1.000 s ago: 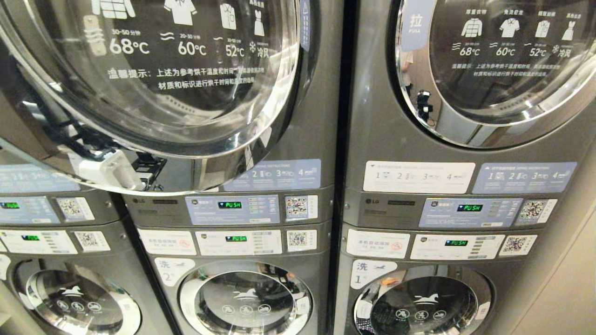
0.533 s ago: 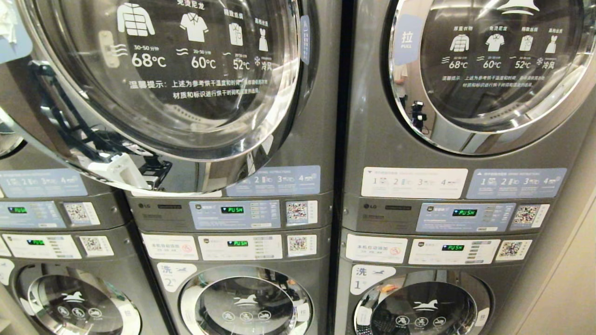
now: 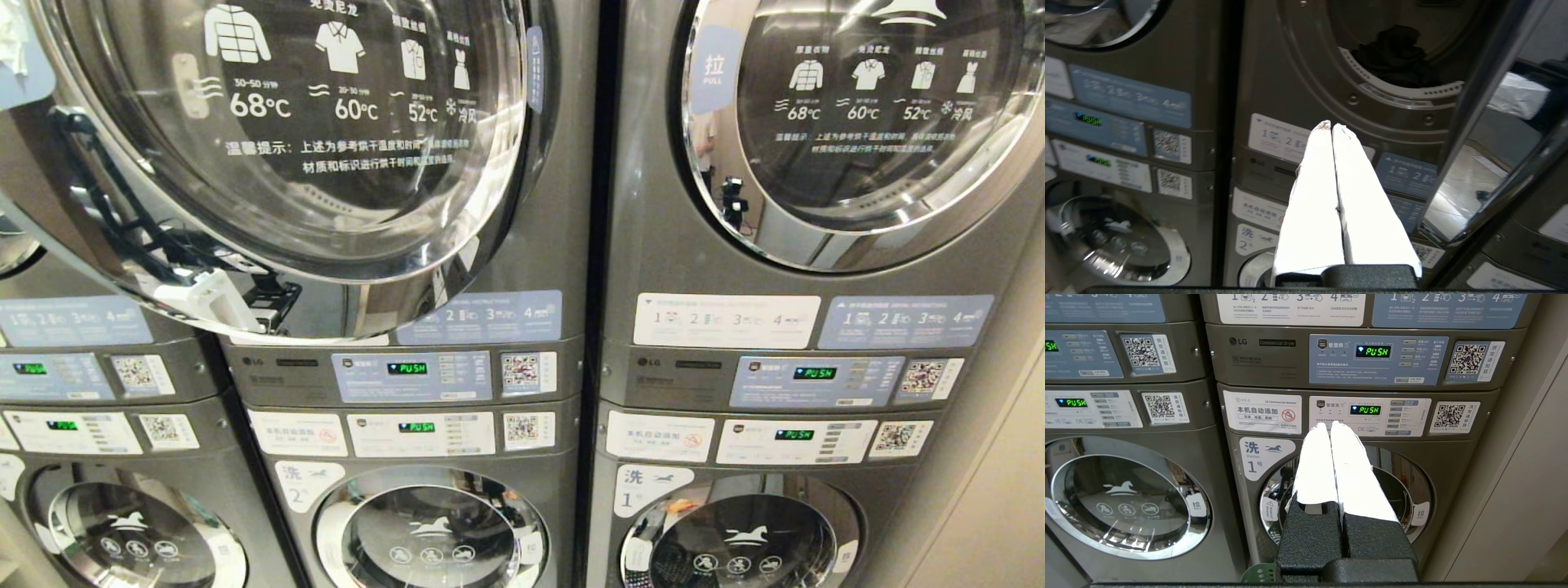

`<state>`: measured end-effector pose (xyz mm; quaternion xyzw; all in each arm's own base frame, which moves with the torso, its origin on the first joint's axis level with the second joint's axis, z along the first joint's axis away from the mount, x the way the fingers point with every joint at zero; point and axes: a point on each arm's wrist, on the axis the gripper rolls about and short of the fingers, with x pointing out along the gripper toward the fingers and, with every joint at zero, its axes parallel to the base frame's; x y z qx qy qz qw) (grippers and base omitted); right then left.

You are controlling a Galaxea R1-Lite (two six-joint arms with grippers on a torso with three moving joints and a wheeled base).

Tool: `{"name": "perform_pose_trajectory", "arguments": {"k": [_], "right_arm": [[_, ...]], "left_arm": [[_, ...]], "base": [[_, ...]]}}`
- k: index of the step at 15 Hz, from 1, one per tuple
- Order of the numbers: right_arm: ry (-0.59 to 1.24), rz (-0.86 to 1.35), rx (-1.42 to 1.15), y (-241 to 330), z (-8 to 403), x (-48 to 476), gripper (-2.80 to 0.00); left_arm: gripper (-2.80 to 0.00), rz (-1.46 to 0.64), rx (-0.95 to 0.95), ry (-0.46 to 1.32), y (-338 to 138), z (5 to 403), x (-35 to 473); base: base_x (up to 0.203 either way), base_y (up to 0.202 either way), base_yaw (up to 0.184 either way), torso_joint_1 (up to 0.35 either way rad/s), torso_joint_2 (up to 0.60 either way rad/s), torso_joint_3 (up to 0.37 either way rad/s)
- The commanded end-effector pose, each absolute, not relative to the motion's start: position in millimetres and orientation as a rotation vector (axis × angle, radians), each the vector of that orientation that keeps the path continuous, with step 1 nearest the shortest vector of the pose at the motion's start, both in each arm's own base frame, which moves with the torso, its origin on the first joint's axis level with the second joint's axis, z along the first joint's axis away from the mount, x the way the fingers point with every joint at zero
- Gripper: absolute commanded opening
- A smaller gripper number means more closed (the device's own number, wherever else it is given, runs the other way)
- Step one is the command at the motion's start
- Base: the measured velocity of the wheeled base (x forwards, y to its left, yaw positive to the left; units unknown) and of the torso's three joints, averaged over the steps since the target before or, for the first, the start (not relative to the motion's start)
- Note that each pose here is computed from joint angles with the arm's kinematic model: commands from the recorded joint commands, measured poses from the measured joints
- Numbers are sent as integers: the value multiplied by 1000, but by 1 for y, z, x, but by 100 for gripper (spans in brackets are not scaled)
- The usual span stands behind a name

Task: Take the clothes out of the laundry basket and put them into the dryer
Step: Open the dryer

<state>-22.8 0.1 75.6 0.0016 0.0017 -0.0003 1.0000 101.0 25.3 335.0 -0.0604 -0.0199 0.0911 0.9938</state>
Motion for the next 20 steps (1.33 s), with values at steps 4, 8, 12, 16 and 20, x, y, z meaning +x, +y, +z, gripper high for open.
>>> {"name": "perform_pose_trajectory", "arguments": {"k": [4,8,12,16,20], "right_arm": [[4,-1,3,0,75,-23,-280],[3,0,3,0,76,-23,-280],[3,0,3,0,75,-23,-280],[3,0,3,0,75,-23,-280],[4,-1,3,0,75,-23,-280]], "left_arm": [[-280,-145,-93,-87,22,330,100],[-280,-215,-116,-121,25,326,111],[-280,-161,-94,-131,34,328,119],[-280,-76,-77,-131,44,327,116],[-280,-145,-83,-99,52,331,140]], "base": [[0,0,0,0,0,0],[0,0,0,0,0,0],[0,0,0,0,0,0],[0,0,0,0,0,0],[0,0,0,0,0,0]]}}
